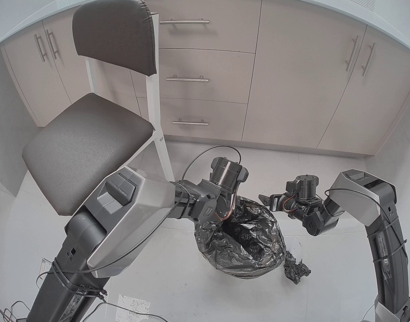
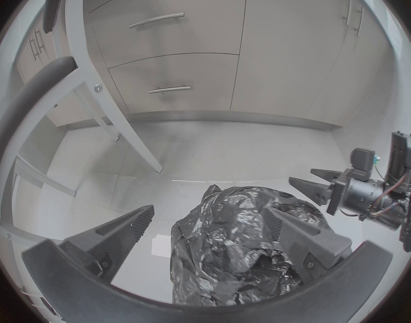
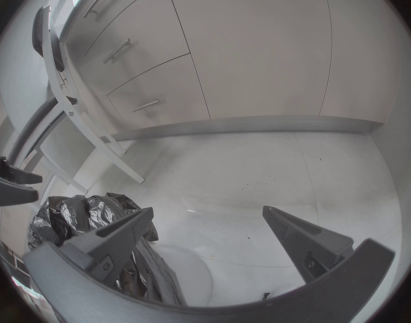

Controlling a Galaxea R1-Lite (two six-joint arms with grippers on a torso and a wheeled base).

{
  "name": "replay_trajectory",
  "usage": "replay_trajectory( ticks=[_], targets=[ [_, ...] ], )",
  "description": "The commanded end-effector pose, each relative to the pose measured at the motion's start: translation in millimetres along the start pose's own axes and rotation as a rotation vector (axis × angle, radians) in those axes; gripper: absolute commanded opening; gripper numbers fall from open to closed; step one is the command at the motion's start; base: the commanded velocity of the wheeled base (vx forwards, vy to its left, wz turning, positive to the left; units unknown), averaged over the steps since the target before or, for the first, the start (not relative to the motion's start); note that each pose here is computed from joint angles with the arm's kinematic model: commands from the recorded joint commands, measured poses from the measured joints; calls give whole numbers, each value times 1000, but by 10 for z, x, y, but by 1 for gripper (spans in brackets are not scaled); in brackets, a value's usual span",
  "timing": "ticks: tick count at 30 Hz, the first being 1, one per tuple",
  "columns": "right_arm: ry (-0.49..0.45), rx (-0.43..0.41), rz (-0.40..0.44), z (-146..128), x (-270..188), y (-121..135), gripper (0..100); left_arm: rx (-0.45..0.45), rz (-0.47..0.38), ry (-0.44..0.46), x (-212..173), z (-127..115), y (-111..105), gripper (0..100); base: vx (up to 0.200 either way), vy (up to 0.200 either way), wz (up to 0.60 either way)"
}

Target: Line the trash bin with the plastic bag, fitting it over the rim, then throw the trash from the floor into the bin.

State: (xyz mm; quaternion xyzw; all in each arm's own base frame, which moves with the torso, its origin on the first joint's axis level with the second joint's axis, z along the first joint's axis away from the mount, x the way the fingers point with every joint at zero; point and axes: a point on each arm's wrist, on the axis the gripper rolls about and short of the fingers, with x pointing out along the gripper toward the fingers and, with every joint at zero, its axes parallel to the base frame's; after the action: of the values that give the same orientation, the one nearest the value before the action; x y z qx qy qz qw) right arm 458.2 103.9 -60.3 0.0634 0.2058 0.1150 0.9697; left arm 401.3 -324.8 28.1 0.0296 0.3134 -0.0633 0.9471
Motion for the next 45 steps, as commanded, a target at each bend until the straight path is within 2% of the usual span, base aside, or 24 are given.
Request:
replay_trajectory(
  ticks=[1,15,23,28,31,40,45],
  targets=[
    [1,0,1,-4,1,1,100,10,26,28,257,-172,34,100,0,0,0],
    [1,0,2,-11,3,7,100,126,45,107,478,-549,0,100,0,0,0],
    [4,0,2,-25,7,4,100,163,58,154,475,-555,5,100,0,0,0],
    [-21,-2,4,-25,16,-4,100,233,109,312,502,-788,83,100,0,0,0],
    [-18,-2,4,-36,16,-5,100,257,126,365,499,-869,104,100,0,0,0],
    [-18,-2,4,-33,13,-5,100,211,130,360,488,-886,71,100,0,0,0],
    [-18,-2,4,-33,13,-5,100,178,123,342,425,-817,32,100,0,0,0]
  ],
)
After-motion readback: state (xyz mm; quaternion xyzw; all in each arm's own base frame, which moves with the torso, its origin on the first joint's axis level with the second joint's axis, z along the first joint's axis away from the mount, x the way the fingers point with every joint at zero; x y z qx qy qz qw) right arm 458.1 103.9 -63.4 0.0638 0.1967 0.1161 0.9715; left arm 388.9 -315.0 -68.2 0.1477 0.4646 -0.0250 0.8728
